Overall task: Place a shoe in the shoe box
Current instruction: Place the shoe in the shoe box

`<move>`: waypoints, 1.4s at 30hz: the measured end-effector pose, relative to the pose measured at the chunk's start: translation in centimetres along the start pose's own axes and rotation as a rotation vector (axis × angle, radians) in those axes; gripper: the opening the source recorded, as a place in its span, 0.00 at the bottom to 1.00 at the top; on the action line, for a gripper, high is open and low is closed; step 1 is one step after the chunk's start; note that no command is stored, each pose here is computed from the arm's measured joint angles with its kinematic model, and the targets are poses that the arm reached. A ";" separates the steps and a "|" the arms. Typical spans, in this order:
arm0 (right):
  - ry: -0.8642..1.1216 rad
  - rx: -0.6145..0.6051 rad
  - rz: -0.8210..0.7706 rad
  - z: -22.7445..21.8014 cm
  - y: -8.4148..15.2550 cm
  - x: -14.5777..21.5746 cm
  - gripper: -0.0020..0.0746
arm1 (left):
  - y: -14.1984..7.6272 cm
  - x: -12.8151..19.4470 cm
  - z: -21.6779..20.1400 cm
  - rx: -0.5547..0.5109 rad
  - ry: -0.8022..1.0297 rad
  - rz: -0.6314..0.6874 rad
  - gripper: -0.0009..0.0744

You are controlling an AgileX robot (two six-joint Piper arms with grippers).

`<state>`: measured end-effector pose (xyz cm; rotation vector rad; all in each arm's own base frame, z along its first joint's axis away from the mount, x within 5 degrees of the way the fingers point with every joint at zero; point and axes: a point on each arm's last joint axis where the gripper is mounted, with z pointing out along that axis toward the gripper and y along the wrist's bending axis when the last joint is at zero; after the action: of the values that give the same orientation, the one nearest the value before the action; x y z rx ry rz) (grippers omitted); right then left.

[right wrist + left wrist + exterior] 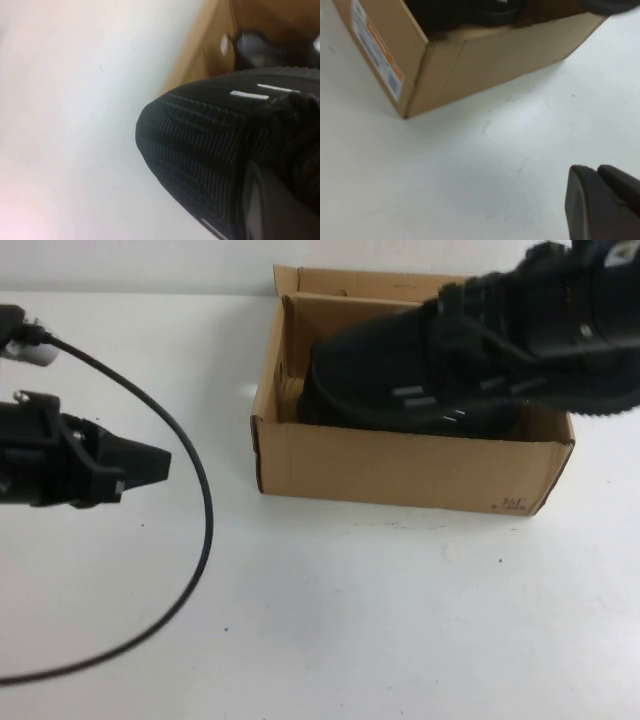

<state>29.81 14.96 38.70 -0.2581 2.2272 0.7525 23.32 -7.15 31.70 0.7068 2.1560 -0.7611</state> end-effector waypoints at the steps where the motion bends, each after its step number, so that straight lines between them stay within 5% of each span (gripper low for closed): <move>1: -0.009 -0.012 0.016 0.5 -0.2 -0.6 0.04 | -0.6 -0.1 -0.5 -0.024 -0.007 0.023 0.01; 8: -0.062 -0.064 0.186 5.8 -3.4 -3.5 0.04 | -4.2 -0.5 -5.5 -0.200 -0.132 0.106 0.01; 17: 0.019 -0.131 0.246 13.7 -7.1 -1.6 0.04 | -7.1 -0.1 -8.9 -0.243 -0.249 0.117 0.01; 25: 0.110 -0.140 0.308 17.4 -9.1 0.8 0.04 | -7.4 0.2 -9.2 -0.246 -0.234 0.094 0.01; 42: 0.169 -0.144 0.315 17.6 -9.1 1.4 0.04 | -7.4 0.3 -9.1 -0.244 -0.230 0.082 0.01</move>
<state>43.08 18.06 24.18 -0.0394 2.4073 1.0973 14.03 -5.68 38.75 0.5486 1.9555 -0.4989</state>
